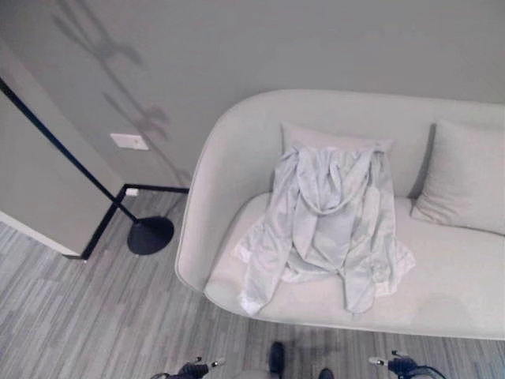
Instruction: Hang the clothes on the sofa on the clothes rack.
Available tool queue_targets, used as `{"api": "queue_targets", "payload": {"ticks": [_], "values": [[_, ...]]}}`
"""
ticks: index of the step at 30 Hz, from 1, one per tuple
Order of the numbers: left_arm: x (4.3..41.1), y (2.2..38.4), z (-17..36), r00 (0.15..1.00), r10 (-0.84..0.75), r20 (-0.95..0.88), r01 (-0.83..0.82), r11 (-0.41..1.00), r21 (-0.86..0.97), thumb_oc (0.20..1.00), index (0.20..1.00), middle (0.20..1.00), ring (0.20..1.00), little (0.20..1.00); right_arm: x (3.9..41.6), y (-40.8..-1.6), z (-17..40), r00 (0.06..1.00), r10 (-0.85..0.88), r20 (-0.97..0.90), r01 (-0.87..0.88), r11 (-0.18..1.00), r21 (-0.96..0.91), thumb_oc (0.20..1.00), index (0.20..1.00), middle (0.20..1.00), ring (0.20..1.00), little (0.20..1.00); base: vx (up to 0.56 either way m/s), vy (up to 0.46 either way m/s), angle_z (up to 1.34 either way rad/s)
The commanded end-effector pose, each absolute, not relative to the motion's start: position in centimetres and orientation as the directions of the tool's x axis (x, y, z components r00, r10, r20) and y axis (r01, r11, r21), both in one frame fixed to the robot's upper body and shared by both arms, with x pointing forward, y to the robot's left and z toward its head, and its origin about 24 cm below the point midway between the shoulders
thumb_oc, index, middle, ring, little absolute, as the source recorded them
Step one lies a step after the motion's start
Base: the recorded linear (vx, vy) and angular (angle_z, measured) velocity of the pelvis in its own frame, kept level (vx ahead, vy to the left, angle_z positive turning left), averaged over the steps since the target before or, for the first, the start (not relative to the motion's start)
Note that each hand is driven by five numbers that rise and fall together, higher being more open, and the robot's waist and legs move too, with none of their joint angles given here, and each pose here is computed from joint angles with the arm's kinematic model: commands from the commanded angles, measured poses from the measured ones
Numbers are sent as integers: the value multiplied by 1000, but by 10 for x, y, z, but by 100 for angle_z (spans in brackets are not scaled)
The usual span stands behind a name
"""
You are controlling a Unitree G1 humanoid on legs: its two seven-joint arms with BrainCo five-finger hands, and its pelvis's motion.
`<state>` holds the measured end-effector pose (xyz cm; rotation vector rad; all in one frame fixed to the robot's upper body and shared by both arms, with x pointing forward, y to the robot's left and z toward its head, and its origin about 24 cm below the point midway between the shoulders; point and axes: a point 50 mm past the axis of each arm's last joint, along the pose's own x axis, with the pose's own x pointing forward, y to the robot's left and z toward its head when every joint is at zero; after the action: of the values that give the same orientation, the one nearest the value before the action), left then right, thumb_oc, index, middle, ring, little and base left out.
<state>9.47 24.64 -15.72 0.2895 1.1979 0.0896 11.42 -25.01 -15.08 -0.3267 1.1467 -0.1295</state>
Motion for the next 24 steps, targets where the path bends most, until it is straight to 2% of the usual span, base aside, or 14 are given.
{"api": "queue_targets", "payload": {"ticks": [1,7,13,16,24], "values": [[107,254,-153,382,243,-892,80,952,294,1000,1000,1000,1000,1000,130,-260,-142,457,-283,-844,-88,929,-359,1000,1000,1000,1000,1000,11,142,-25],[106,258,-152,375,261,-890,71,949,308,1000,1000,1000,1000,1000,133,-259,-141,471,-290,-833,-41,936,-349,1000,1000,1000,1000,1000,65,30,1],[109,256,-152,387,264,-883,96,941,323,1000,1000,1000,1000,1000,139,-267,-137,481,-320,-816,-4,930,-367,1000,1000,1000,1000,1000,221,-204,8],[111,252,-153,390,254,-885,139,934,329,1000,1000,1000,1000,1000,130,-271,-139,452,-332,-828,-22,924,-382,1000,1000,1000,1000,1000,183,-155,2],[120,241,-153,426,225,-877,122,946,302,1000,1000,1000,1000,1000,110,-280,-142,394,-353,-848,-15,920,-391,1000,1000,1000,1000,1000,252,-298,41]]}}
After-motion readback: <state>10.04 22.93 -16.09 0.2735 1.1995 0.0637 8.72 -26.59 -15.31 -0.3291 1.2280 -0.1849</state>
